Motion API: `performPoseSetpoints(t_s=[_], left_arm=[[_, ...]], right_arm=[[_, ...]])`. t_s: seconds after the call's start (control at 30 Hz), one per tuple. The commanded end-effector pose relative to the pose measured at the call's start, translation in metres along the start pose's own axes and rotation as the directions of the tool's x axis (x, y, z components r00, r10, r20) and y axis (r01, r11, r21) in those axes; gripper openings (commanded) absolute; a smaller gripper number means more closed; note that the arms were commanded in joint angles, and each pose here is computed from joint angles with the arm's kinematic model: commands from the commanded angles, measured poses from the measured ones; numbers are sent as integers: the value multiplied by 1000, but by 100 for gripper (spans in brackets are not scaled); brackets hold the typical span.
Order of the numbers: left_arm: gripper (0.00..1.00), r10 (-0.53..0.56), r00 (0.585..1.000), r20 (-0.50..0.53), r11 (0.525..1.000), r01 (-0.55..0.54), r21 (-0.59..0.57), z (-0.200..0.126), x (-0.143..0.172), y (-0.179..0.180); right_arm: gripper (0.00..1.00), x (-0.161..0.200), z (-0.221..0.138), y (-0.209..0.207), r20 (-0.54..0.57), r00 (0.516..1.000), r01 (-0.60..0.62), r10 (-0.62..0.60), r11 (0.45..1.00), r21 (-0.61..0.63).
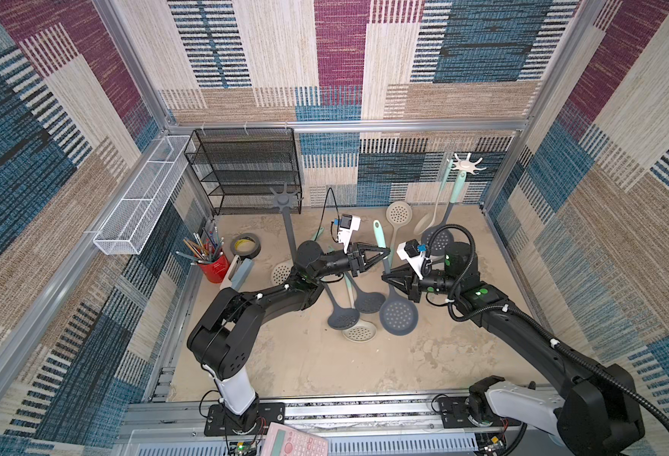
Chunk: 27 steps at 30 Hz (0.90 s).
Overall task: Hang the skimmer on the kitchen utensil rack
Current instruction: Pick up the skimmer from the center of the board.
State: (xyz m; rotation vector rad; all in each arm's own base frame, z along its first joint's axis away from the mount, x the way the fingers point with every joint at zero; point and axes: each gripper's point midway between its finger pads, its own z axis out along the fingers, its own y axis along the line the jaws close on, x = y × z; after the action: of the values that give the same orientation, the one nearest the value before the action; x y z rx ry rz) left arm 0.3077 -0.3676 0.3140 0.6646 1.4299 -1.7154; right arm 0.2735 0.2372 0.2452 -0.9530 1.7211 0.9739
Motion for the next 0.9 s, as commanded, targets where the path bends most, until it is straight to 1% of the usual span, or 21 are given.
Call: performPoseSetpoints(t_s=[0.0, 0.1, 0.13, 0.2, 0.33, 0.5, 0.57, 0.7, 0.87], left_arm=[[11, -55, 998, 13, 997, 55, -52, 0, -2, 9], [34, -66, 998, -3, 991, 65, -116, -3, 4, 19], [39, -67, 998, -10, 989, 65, -136, -4, 4, 21], [45, -67, 998, -20, 983, 63, -170, -6, 8, 25], [51, -66, 997, -42, 969, 54, -242, -14, 13, 30], [59, -46, 995, -85, 948, 17, -319, -25, 18, 29], [62, -53, 991, -124, 939, 7, -343, -31, 23, 25], [64, -43, 978, -206, 922, -40, -385, -41, 30, 18], [67, -24, 958, -286, 880, -116, -461, -57, 31, 13]], right_arm=[[0, -2, -1, -5, 16, 998, 65, -65, 997, 39], [0, -2, -4, -18, 30, 997, 61, -65, 990, 131], [0, -4, -6, -23, 39, 997, 55, -63, 985, 165], [0, -8, -10, -30, 60, 995, 61, -75, 976, 211], [0, -18, -19, -51, 101, 992, 37, -76, 938, 345], [0, -31, -26, -85, 166, 986, -54, -30, 875, 482], [0, -40, -29, -98, 207, 978, -97, -17, 843, 529], [0, -54, -30, -107, 252, 966, -96, -56, 829, 551], [0, -59, -23, -127, 238, 971, -102, -40, 826, 555]])
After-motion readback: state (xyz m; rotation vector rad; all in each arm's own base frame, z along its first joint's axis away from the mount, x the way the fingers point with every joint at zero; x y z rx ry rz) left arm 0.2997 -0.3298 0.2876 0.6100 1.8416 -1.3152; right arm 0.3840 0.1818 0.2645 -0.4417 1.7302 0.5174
